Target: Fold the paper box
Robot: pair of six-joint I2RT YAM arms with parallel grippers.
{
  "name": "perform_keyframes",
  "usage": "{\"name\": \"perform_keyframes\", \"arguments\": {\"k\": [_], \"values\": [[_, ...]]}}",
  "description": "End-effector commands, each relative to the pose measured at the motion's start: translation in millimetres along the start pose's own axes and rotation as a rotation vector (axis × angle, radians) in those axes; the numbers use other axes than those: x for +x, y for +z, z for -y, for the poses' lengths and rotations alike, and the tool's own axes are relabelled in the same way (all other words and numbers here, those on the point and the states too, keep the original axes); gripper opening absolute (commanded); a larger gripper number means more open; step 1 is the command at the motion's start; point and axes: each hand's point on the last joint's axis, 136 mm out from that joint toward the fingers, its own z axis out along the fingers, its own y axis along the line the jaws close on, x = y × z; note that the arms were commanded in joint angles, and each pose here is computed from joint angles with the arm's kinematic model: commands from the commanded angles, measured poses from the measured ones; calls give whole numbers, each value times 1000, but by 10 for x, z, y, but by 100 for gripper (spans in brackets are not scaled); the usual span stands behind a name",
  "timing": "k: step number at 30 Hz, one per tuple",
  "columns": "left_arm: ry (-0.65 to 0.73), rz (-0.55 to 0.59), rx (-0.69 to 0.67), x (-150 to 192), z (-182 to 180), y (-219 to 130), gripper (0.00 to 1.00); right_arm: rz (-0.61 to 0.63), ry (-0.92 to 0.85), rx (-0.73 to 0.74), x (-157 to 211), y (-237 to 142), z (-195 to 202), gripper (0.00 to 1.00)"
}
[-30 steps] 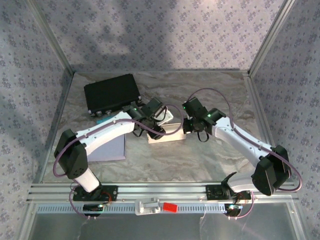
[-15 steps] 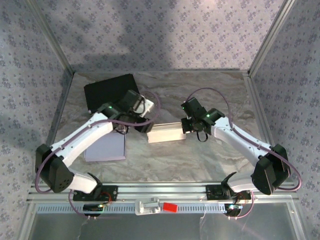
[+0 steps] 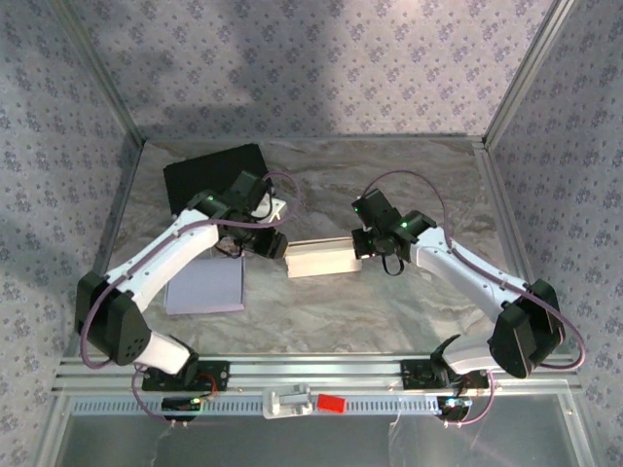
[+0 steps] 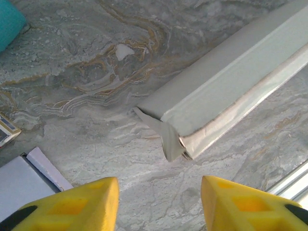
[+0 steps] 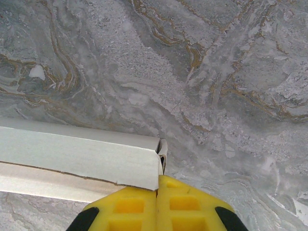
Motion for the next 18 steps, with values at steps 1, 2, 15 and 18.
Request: {"name": "perform_keyframes", "arguments": {"k": [1, 2, 15, 18], "values": [[61, 13, -27, -93, 67, -80, 44, -100, -29, 17, 236, 93, 17, 0], [66, 20, -29, -117, 74, -78, 44, -99, -29, 16, 235, 87, 17, 0], [91, -12, -39, -151, 133, 37, 30, -97, -23, 14, 216, 85, 24, 0], [97, -7, -63, -165, 96, 36, 29, -97, -23, 11, 217, 84, 16, 0]]}}
